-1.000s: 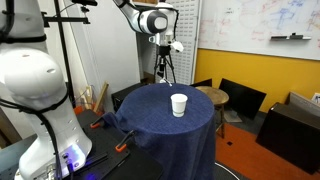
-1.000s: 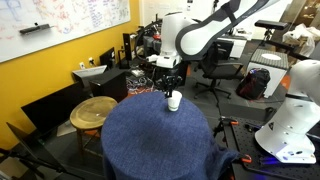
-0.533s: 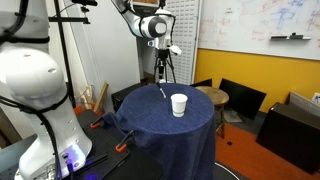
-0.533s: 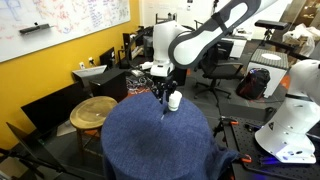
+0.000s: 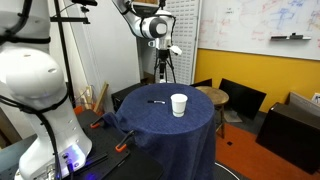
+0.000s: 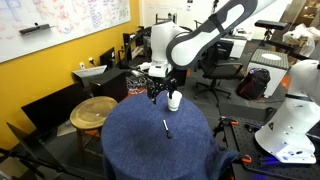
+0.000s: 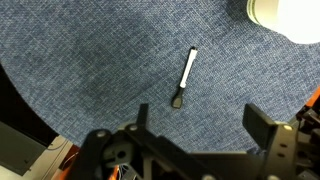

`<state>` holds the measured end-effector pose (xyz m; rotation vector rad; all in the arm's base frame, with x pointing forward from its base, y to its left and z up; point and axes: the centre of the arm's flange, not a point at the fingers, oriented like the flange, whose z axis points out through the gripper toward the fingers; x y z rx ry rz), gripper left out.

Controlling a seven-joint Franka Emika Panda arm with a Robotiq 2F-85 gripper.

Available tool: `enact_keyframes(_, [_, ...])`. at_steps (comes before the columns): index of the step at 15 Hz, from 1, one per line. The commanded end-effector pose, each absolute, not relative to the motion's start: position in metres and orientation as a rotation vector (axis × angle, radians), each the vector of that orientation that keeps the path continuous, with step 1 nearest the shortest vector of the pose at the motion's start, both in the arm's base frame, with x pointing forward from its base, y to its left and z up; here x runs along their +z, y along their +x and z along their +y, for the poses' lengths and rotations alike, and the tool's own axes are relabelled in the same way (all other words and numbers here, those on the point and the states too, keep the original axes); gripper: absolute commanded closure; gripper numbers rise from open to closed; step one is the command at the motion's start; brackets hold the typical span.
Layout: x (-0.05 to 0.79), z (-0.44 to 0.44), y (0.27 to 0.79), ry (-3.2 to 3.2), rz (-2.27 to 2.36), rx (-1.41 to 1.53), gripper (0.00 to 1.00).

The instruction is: Take the marker out of the cup and put it on the table

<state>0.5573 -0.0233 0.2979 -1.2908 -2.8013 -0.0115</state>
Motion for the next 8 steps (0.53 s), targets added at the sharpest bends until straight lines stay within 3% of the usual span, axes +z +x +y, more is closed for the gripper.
enact_keyframes(1, [0.2985,-0.0234,0.5577,-1.291,-2.802,-0.012,0.00])
enact_keyframes(8, [0.3000,-0.0237,0.5592,-1.293,-2.805,-0.015,0.00])
